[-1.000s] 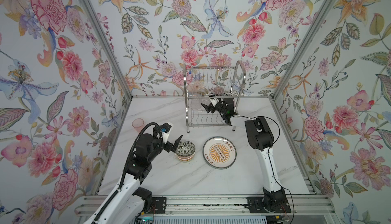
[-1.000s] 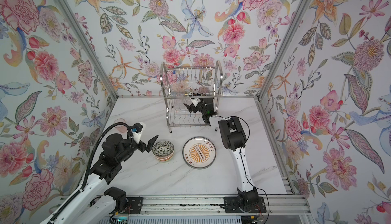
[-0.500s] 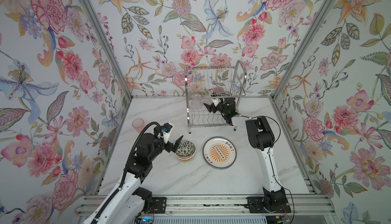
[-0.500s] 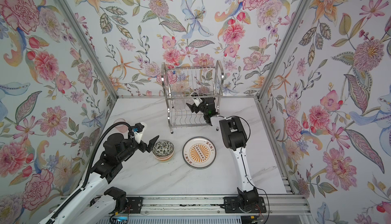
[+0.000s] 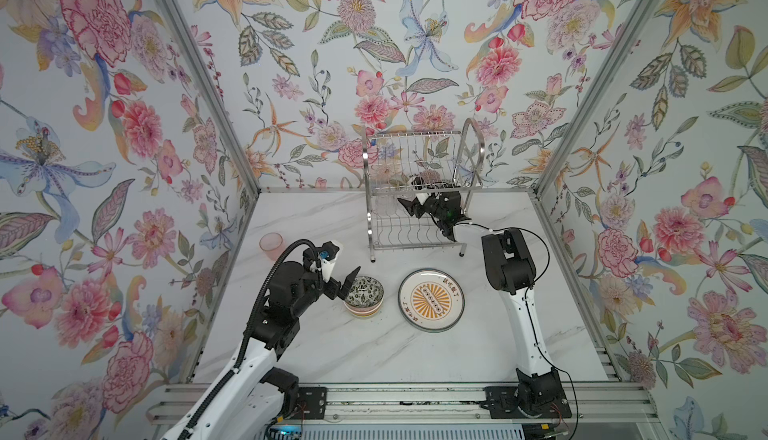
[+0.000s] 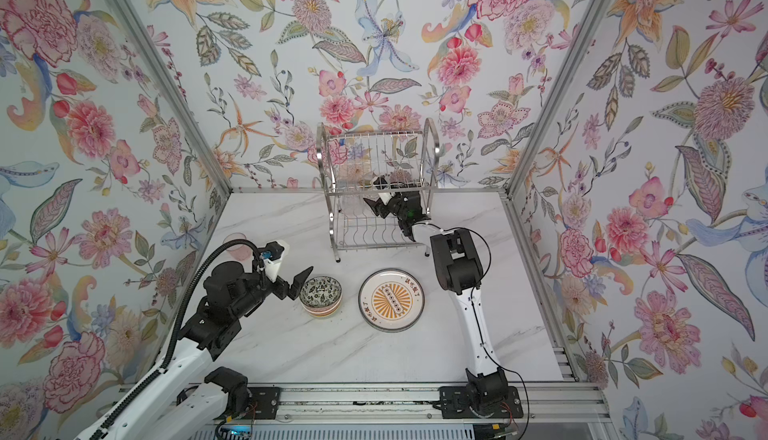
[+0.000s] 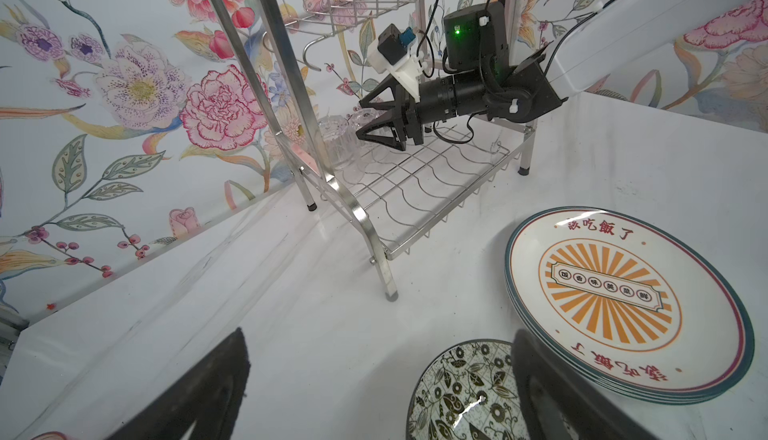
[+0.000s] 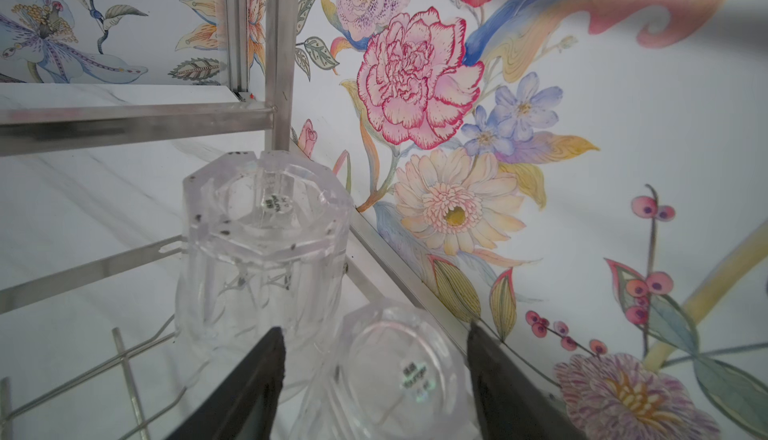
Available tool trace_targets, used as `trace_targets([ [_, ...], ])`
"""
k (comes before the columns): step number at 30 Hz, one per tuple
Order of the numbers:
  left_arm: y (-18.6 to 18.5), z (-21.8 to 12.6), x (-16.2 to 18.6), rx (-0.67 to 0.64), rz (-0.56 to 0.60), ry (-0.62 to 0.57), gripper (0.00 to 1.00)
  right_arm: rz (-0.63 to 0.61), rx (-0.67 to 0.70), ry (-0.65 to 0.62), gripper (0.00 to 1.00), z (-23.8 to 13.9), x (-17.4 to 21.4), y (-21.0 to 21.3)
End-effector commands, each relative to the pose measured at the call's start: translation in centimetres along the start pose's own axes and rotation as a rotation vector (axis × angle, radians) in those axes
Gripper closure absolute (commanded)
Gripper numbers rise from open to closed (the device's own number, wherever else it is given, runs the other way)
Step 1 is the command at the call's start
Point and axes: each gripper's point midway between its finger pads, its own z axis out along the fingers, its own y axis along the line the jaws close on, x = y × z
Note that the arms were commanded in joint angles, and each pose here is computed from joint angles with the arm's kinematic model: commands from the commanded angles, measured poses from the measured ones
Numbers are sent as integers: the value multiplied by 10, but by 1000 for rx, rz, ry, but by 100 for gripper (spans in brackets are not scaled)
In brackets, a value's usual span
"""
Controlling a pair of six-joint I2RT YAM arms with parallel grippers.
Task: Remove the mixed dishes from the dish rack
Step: 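Close the right gripper on the nearer clear glass in the rack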
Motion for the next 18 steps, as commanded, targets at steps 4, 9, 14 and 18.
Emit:
trace_targets([
  [4, 1, -3, -14, -10, 22, -27, 1, 41, -22, 46, 29, 5, 13, 8],
  [9, 1, -2, -14, -7, 26, -26, 1, 51, -35, 60, 34, 7, 15, 7],
  [14, 1, -1, -14, -4, 31, -26, 1, 49, -57, 53, 44, 4, 13, 12],
  [18, 0, 0, -16, -2, 35, -29, 1, 45, -44, 26, 50, -3, 9, 15],
])
